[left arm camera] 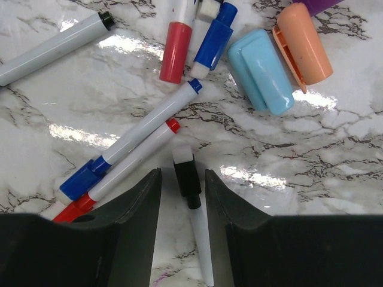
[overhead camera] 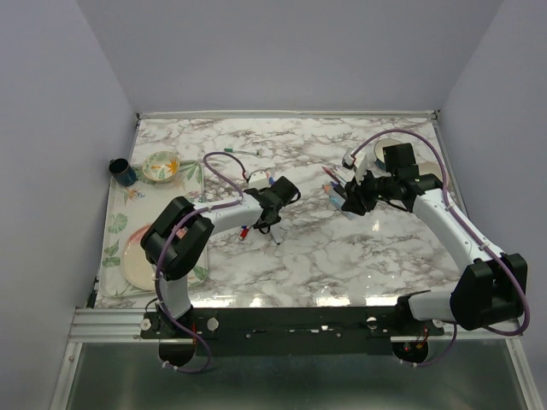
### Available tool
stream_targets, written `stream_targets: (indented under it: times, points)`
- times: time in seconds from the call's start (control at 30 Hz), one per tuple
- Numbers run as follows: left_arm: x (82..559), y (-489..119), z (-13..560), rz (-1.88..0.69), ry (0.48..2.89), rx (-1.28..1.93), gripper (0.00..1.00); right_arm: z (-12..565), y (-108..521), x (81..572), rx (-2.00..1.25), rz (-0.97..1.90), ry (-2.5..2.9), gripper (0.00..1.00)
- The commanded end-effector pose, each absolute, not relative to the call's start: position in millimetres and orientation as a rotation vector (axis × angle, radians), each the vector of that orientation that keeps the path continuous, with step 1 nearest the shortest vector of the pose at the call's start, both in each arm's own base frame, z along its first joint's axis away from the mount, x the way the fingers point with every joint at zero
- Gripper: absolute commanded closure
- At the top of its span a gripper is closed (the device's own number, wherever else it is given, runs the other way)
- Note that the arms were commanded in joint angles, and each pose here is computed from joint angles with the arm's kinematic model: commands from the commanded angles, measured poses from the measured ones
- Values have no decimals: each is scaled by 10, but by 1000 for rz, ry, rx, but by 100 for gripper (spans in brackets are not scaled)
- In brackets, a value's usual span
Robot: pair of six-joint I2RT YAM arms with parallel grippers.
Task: Open the pen caps
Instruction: Grab a pen on the table with the left arm, then pass the pen from the left arm to the right
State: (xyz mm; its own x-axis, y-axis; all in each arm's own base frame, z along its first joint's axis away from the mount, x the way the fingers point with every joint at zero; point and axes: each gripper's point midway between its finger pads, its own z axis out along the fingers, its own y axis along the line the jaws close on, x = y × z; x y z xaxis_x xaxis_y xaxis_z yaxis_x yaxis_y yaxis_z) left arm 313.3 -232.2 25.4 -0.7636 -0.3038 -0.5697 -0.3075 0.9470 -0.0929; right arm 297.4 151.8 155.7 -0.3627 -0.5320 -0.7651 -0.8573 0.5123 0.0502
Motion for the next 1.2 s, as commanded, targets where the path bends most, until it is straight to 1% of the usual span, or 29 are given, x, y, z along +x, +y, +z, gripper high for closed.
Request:
stream_targets:
  times: [0.0, 0.07, 0.1, 0.2, 0.23, 0.3, 0.33, 0.37, 0.4, 0.47, 0.5, 0.57, 0.77, 0.83, 0.87, 0.93, 0.97, 1.03, 1.07, 1.13, 1.17]
  points:
    - [3186, -2246, 207, 74, 2480, -418, 62, 1548, 1526, 2973, -1138, 604, 2030, 51]
    - [3168, -2241, 183, 74, 2491, -415, 63, 1553, 1527, 2976, -1138, 604, 2028, 51]
    - [3175, -2239, 180, 74, 2490, -414, 68, 1554, 1529, 2975, -1138, 606, 2028, 51]
    - [3171, -2249, 189, 62, 2491, -411, 70, 1549, 1528, 2972, -1138, 606, 2029, 51]
    - [3178, -2253, 203, 56, 2490, -405, 75, 1553, 1527, 2976, -1138, 604, 2028, 51]
    - [3172, -2275, 221, 39, 2492, -397, 76, 1549, 1526, 2978, -1139, 604, 2029, 50]
    - [3179, -2275, 240, 33, 2489, -392, 81, 1544, 1523, 2975, -1138, 605, 2030, 51]
    - [3164, -2274, 240, 31, 2492, -381, 81, 1538, 1526, 2975, -1139, 605, 2032, 51]
    - [3164, -2295, 253, 16, 2491, -373, 85, 1547, 1526, 2975, -1139, 604, 2030, 50]
    - [3137, -2295, 269, -6, 2496, -367, 87, 1547, 1526, 2974, -1139, 604, 2030, 51]
    - [3144, -2318, 286, -29, 2490, -361, 90, 1542, 1523, 2972, -1138, 606, 2032, 51]
    - [3092, -2327, 301, -64, 2500, -344, 93, 1537, 1529, 2967, -1141, 609, 2032, 50]
    - [2997, -2374, 474, -203, 2473, -292, 99, 1541, 1554, 2942, -1147, 634, 2026, 50]
    - [2992, -2434, 627, -288, 2437, -273, 100, 1546, 1562, 2933, -1146, 646, 2024, 50]
    - [2947, -2415, 609, -305, 2439, -264, 100, 1545, 1569, 2922, -1148, 652, 2024, 50]
    - [2936, -2538, 804, -442, 2389, -238, 100, 1565, 1588, 2913, -1150, 666, 2014, 50]
    - [2865, -2521, 760, -463, 2393, -210, 100, 1583, 1600, 2904, -1151, 678, 2006, 50]
    - [2850, -2684, 1010, -638, 2312, -166, 100, 1598, 1630, 2872, -1151, 707, 2001, 50]
    - [2768, -2674, 964, -673, 2309, -139, 100, 1619, 1661, 2847, -1155, 735, 1989, 50]
    - [2745, -2833, 1266, -852, 2190, -93, 100, 1634, 1699, 2806, -1154, 778, 1984, 50]
    - [2695, -2825, 1243, -878, 2180, -85, 100, 1655, 1739, 2770, -1155, 824, 1970, 50]
